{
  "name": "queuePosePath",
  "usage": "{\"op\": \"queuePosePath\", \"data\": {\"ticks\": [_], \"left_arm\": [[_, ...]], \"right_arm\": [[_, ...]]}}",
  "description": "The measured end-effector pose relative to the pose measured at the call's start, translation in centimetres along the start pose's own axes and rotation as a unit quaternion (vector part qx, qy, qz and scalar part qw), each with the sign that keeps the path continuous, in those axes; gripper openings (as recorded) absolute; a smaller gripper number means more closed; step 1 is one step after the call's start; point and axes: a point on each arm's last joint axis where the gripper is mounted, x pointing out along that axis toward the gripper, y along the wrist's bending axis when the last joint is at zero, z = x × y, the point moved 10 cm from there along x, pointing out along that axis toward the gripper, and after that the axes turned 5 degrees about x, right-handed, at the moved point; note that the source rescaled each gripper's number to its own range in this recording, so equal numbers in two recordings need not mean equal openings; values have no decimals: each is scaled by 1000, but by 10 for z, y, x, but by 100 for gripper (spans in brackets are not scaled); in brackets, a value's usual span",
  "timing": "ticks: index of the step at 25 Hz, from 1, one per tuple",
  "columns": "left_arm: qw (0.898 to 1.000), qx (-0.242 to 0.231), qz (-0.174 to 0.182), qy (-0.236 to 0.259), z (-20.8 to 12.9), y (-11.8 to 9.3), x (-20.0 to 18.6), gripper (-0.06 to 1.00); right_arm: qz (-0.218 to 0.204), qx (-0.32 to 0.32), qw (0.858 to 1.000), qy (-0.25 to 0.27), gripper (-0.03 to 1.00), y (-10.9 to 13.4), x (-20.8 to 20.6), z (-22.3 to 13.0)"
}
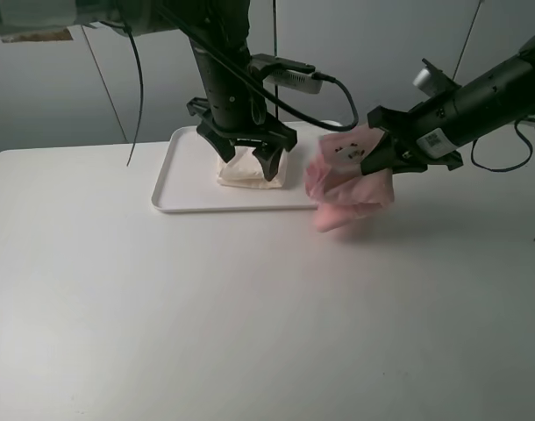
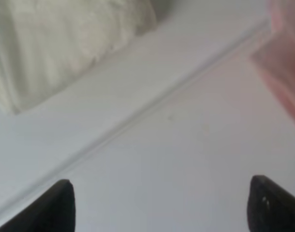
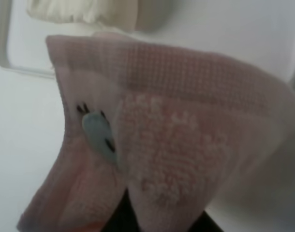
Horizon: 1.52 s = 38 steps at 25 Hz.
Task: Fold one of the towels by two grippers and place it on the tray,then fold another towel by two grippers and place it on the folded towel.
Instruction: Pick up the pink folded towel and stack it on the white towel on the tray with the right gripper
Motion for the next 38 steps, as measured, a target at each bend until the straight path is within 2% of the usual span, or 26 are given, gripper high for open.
{"op": "queuePosePath", "data": {"ticks": [3, 6, 8, 13, 17, 23, 28, 30, 32, 38], "left_arm": [[1000, -1, -4, 16, -22, -2, 4, 92], [1000, 10, -3, -2, -41, -4, -4, 92], [1000, 8, -5, -18, -55, -6, -11, 92], [1000, 5, -7, -12, -104, -10, 8, 92], [1000, 0, -10, -15, -129, -12, 19, 92], [999, -10, -17, -37, -125, -15, 17, 92], [999, -16, -21, -44, -123, -17, 17, 92], [999, -16, -21, -45, -122, -17, 17, 92], [999, -16, -21, -46, -122, -17, 16, 92], [999, -16, -21, -46, -122, -17, 16, 92]], "right_arm": [[-15, -17, 1000, -15, 9, 4, -11, 20], [-14, -30, 999, -27, 9, 13, -20, 42], [0, -36, 999, -24, 9, 24, -22, 57], [35, -31, 999, -4, 9, 42, -9, 87], [61, -45, 997, 4, 9, 76, 11, 103], [140, -31, 989, 28, 9, 131, 48, 113], [226, 26, 973, 34, 9, 155, 67, 127], [253, 54, 965, 39, 9, 156, 78, 130], [258, 74, 962, 51, 9, 148, 93, 127], [236, 86, 965, 73, 9, 118, 132, 115]]}}
